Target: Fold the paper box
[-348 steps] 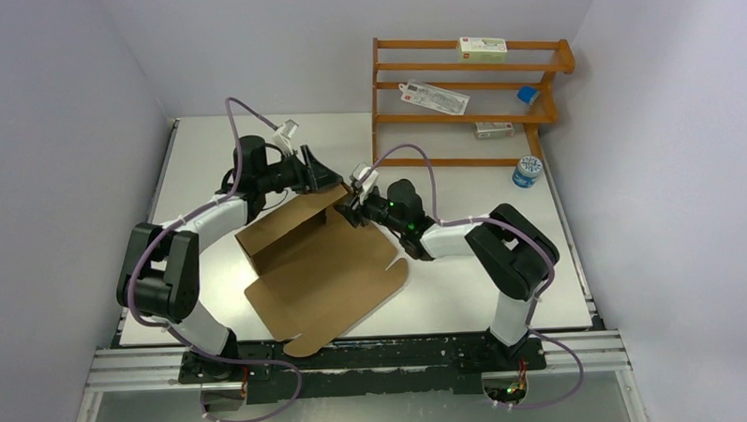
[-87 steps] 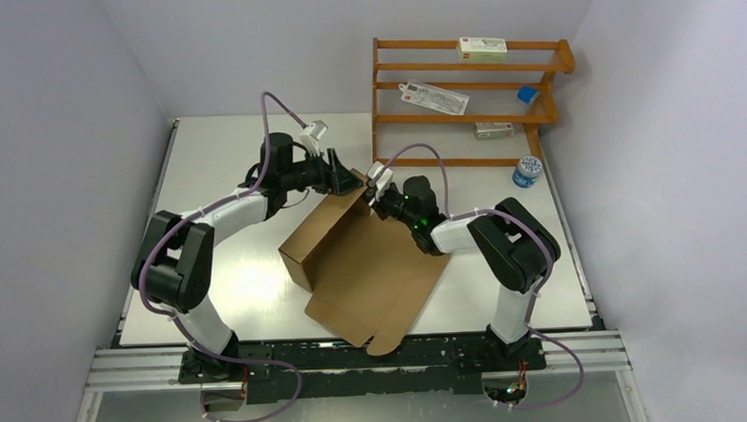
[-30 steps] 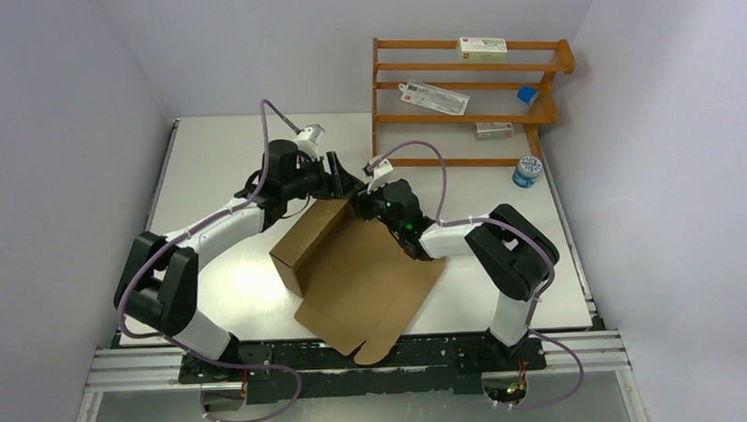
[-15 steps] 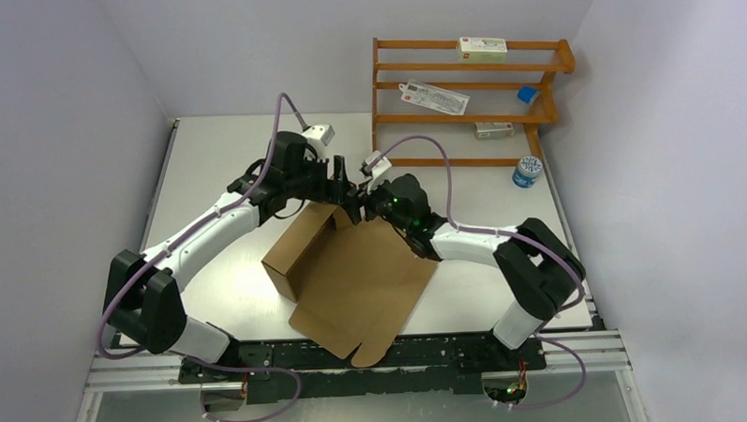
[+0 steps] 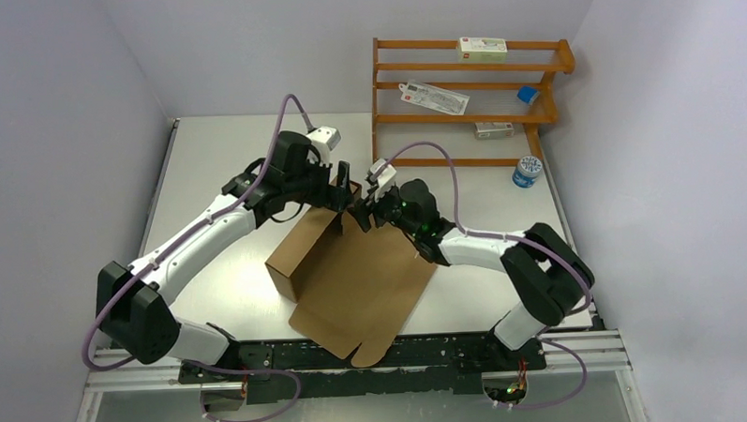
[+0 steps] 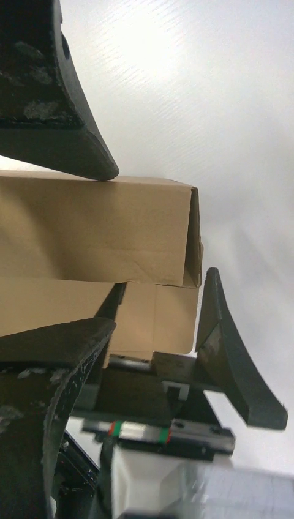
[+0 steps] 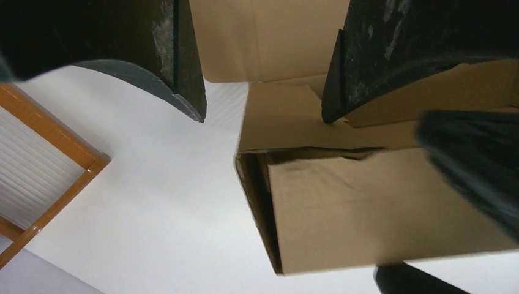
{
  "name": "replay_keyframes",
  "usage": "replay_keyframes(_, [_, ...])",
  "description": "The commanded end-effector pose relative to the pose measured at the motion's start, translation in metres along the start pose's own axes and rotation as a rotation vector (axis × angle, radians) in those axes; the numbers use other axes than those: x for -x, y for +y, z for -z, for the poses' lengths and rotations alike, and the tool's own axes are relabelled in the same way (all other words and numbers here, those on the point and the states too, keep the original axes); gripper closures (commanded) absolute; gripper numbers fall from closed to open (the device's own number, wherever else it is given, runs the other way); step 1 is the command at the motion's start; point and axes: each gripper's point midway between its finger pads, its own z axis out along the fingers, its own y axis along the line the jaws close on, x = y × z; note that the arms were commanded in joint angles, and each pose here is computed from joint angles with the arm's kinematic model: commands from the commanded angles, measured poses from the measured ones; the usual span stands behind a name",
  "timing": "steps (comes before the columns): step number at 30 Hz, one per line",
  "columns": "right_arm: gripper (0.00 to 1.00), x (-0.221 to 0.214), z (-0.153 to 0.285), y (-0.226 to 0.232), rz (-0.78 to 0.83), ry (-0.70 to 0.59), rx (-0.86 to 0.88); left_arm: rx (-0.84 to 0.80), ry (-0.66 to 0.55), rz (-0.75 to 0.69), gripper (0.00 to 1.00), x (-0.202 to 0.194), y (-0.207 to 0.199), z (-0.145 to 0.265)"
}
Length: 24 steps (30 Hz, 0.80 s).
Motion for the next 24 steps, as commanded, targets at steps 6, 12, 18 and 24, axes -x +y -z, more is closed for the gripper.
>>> replay_keyframes(6, [0.35, -0.003, -0.003, -0.007, 0.076, -0.097, 0.230, -0.093, 0.000, 0.077, 0.14, -0.001, 0.003, -0.018])
replay_keyframes(12, [0.41, -0.011, -0.018, -0.008, 0.142, -0.101, 0.306, -0.153, 0.015, 0.095, 0.19, -0.003, 0.001, -0.032])
replay_keyframes(18, [0.44, -0.009, -0.032, -0.010, 0.229, -0.135, 0.337, -0.218, 0.037, 0.105, 0.23, -0.007, -0.004, -0.040])
replay_keyframes(24, [0.57, -0.003, -0.038, -0.004, 0.250, -0.158, 0.385, -0.244, 0.023, 0.121, 0.25, -0.003, -0.006, -0.043])
